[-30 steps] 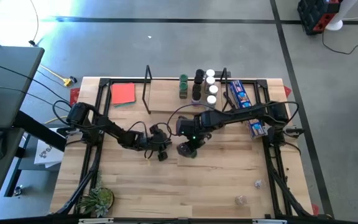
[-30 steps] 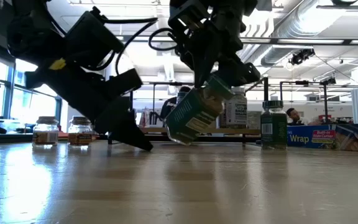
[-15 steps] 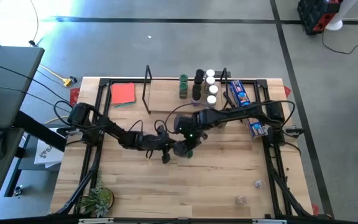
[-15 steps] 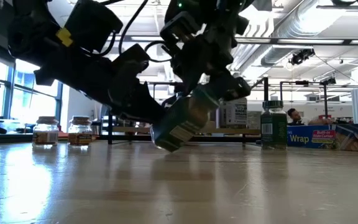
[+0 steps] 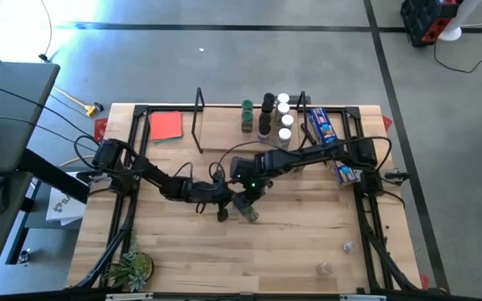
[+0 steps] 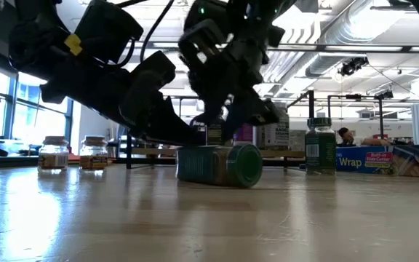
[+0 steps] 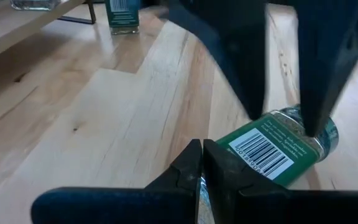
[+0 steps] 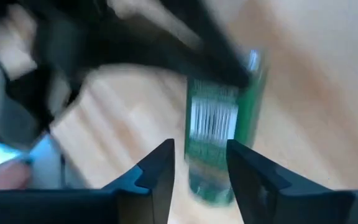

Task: Shelf spices
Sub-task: Put the left green seasoning bottle on the shelf aligned with the other green seasoning bottles

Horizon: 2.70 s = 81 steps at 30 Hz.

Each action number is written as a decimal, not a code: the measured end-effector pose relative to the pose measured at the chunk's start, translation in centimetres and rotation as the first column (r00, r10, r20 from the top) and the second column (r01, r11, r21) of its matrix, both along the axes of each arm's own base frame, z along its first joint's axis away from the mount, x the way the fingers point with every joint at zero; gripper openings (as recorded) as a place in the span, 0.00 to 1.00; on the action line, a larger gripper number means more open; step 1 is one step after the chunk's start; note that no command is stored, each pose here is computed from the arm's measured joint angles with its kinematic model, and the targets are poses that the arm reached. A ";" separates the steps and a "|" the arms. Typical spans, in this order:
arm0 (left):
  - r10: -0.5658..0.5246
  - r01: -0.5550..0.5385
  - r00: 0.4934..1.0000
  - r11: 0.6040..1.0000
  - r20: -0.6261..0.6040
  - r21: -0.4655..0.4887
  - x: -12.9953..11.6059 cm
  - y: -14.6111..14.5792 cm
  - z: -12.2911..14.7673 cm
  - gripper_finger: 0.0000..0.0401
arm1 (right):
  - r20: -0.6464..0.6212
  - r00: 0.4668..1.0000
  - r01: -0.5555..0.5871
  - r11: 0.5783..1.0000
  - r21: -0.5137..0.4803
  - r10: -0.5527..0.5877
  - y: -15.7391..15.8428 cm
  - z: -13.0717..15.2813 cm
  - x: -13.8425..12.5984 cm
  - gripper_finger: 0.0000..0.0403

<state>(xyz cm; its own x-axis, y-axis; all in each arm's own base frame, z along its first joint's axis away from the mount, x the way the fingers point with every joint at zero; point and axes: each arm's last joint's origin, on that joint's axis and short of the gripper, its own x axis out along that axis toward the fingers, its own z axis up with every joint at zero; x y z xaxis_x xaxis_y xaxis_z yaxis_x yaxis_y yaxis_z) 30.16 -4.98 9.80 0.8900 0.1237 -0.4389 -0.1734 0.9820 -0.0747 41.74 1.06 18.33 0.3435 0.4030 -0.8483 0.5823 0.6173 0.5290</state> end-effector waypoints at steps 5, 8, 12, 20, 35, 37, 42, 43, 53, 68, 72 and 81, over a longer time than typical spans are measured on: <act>0.007 -0.007 1.000 1.000 -0.030 0.011 -0.2 0.1 -0.2 0.04 | 0.043 0.993 -0.091 0.956 -0.277 0.107 3.7 2.3 -0.7 0.32; 0.012 -0.011 0.999 1.000 -0.034 0.015 -0.2 0.1 -0.3 0.04 | 0.025 0.979 -0.169 0.868 -0.467 0.204 8.0 3.3 -2.2 0.32; 0.009 -0.009 0.999 1.000 -0.035 0.009 -0.2 0.1 -0.3 0.04 | 0.014 0.970 -0.168 0.717 -0.676 0.241 13.1 2.5 -4.1 0.32; 0.080 -0.084 0.996 0.989 -0.042 -0.122 -0.3 0.3 -0.5 0.04 | 0.085 0.994 0.004 0.730 -0.683 0.075 17.3 -1.6 -6.7 0.36; 0.101 -0.108 0.994 0.971 -0.044 -0.214 -0.2 0.8 -0.6 0.03 | 0.320 0.945 0.263 0.742 -0.616 -0.069 15.0 -8.4 -8.8 0.75; 0.101 -0.108 0.994 0.971 -0.044 -0.214 -0.2 0.8 -0.6 0.04 | 0.322 0.945 0.258 0.729 -0.634 -0.054 14.6 -8.3 -8.4 0.75; 0.101 -0.108 0.994 0.971 -0.045 -0.213 -0.2 0.8 -0.6 0.04 | 0.324 0.946 0.252 0.704 -0.664 -0.033 13.4 -8.2 -7.5 0.74; 0.101 -0.108 0.994 0.971 -0.045 -0.213 -0.2 0.8 -0.6 0.04 | 0.325 0.945 0.260 0.699 -0.666 -0.042 13.0 -8.2 -7.4 0.73; 0.054 -0.056 0.998 0.989 -0.019 -0.134 -0.4 0.1 0.5 0.04 | 0.271 0.962 0.214 0.737 -0.642 -0.043 11.9 -7.0 -7.1 0.45; 0.205 -0.179 0.958 0.974 -0.199 0.139 -4.2 0.7 4.7 0.04 | -0.238 0.970 0.042 0.998 -0.037 -0.050 3.7 5.5 -2.7 0.45; 0.190 -0.165 0.960 0.978 -0.207 0.131 -4.4 0.1 4.7 0.04 | -0.307 0.952 0.035 0.995 0.092 -0.006 1.8 3.9 -2.0 0.45; 0.151 -0.140 0.976 0.987 -0.156 0.082 -2.9 -1.1 2.5 0.04 | -0.428 0.904 0.099 0.971 0.218 0.004 -0.4 1.3 -1.7 0.45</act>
<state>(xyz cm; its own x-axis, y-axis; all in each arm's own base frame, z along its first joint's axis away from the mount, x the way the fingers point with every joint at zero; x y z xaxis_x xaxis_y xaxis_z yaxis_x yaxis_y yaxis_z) 27.21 -6.11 12.32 0.7781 0.2824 -0.5611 -0.3189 0.9472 0.0345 40.01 0.70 19.67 -0.0031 0.5957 -0.8032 0.8077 0.4750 0.3492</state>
